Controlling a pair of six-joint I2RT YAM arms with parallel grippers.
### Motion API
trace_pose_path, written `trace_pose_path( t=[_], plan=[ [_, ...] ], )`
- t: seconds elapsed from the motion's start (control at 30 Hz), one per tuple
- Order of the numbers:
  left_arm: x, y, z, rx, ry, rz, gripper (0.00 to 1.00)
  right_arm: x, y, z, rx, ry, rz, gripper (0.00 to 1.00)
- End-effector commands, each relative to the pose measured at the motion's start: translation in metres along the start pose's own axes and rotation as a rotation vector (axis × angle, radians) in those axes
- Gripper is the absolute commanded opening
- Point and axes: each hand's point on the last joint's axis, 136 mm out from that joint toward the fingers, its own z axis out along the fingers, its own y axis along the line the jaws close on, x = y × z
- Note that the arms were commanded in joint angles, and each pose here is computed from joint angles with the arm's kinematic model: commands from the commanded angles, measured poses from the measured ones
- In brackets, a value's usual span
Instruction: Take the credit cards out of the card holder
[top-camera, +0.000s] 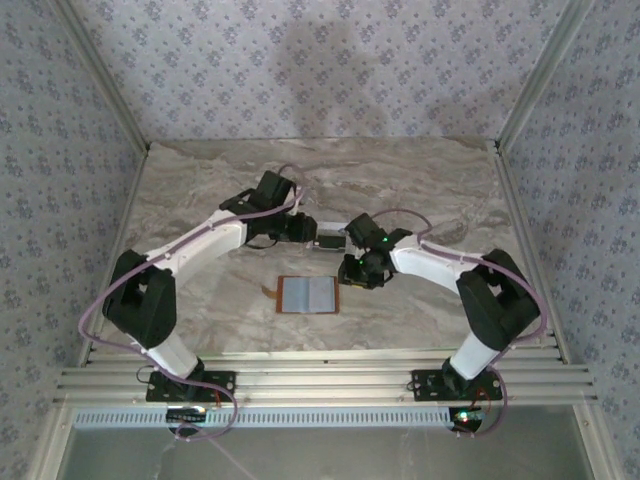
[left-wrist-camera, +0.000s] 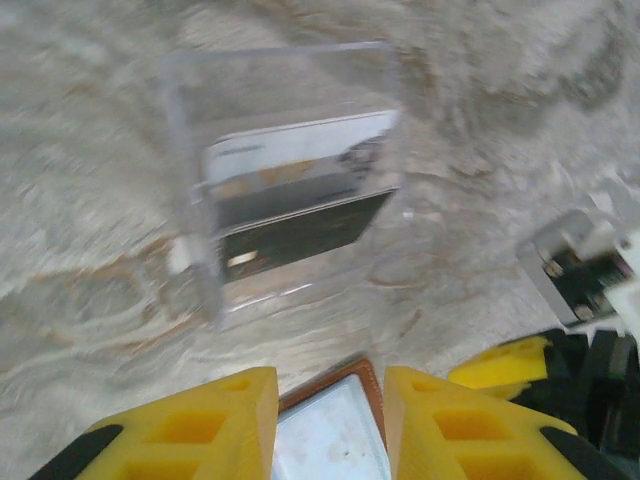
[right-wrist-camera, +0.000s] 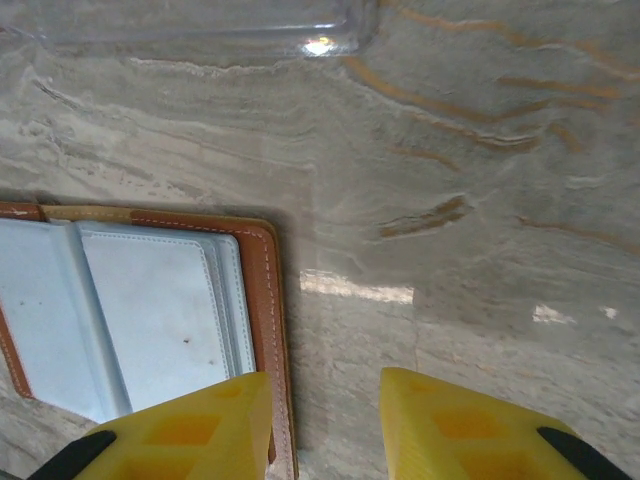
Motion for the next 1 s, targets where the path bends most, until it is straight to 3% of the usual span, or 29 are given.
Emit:
trace_pose_path(
  t=[0.0, 0.07, 0.17, 0.53, 0.97],
  plan=[
    [-0.02, 0.006, -0.02, -0.023, -0.085, -0.213, 0.32, 0.002, 0.014, 0.007, -0.023, 0.026, -0.002, 0.35],
    [-0.006, 0.017, -0.017, -0.027, -0.035, -0.311, 0.34, 0.003, 0.018, 0.011, -0.021, 0.033, -0.009, 0.35],
    [0.006, 0.017, -0.011, 0.052, 0.0, -0.348, 0.33, 0.005, 0.021, 0.017, -0.016, 0.048, -0.011, 0.34],
    [0.029, 0.015, -0.023, 0.07, 0.038, -0.259, 0.31, 0.019, 0.029, 0.029, -0.026, 0.085, -0.011, 0.34],
    [0.077, 0.009, 0.0, 0.094, 0.191, -0.277, 0.29, 0.023, 0.03, 0.02, -0.06, 0.058, 0.02, 0.33]
  ],
)
